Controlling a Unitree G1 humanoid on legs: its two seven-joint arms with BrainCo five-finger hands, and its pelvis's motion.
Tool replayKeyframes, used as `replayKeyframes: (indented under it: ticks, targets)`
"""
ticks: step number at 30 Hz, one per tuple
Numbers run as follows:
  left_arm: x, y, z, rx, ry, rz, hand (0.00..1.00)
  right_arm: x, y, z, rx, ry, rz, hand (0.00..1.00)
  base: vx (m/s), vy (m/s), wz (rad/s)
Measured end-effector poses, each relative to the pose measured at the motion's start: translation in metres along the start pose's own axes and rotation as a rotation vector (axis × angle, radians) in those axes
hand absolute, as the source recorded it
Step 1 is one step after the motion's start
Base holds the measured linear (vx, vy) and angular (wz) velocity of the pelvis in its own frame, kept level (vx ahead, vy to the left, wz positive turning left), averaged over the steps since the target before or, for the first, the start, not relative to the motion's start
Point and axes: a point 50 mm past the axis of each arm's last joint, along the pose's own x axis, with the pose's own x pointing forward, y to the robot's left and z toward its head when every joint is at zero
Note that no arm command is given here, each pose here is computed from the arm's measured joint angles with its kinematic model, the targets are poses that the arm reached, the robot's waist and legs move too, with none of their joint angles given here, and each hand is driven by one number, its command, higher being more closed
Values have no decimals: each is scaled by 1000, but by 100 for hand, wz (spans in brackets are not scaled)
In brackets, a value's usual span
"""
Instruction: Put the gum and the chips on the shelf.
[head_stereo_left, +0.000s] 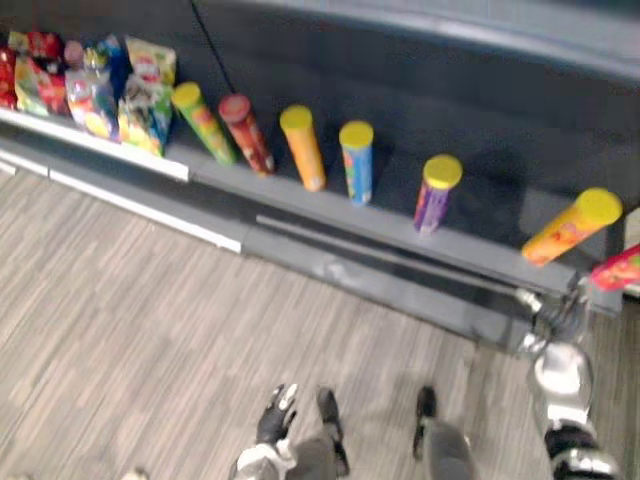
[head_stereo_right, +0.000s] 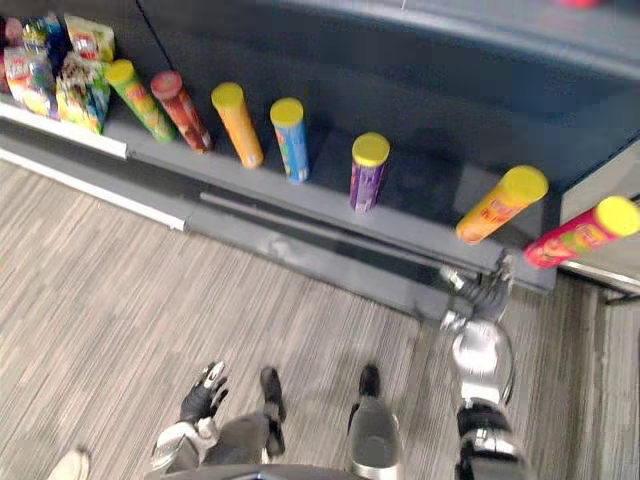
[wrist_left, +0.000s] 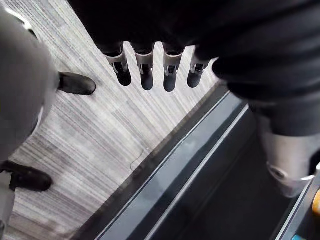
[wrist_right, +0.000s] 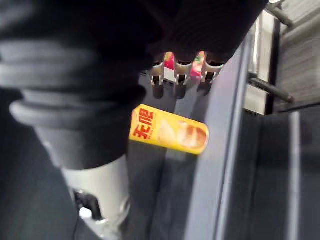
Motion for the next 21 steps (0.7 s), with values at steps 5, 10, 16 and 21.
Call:
replayKeyframes:
  ticks: [5, 10, 16, 21]
  targets:
    - [-13, 30, -24, -59, 108, 158, 0, -93, 20, -90, 0, 485, 211, 0, 61, 18, 1]
    - [-21, 44, -39, -152, 179, 298, 0, -147, 5, -135, 27, 802, 107, 0, 41, 11, -3]
    - [-27, 47, -51, -232, 227, 395, 0, -164, -12, -149, 78, 958, -60, 0, 14, 7, -4]
    - [-28, 49, -55, -243, 262, 428, 0, -168, -14, -152, 79, 1000, -56, 0, 48, 5, -2]
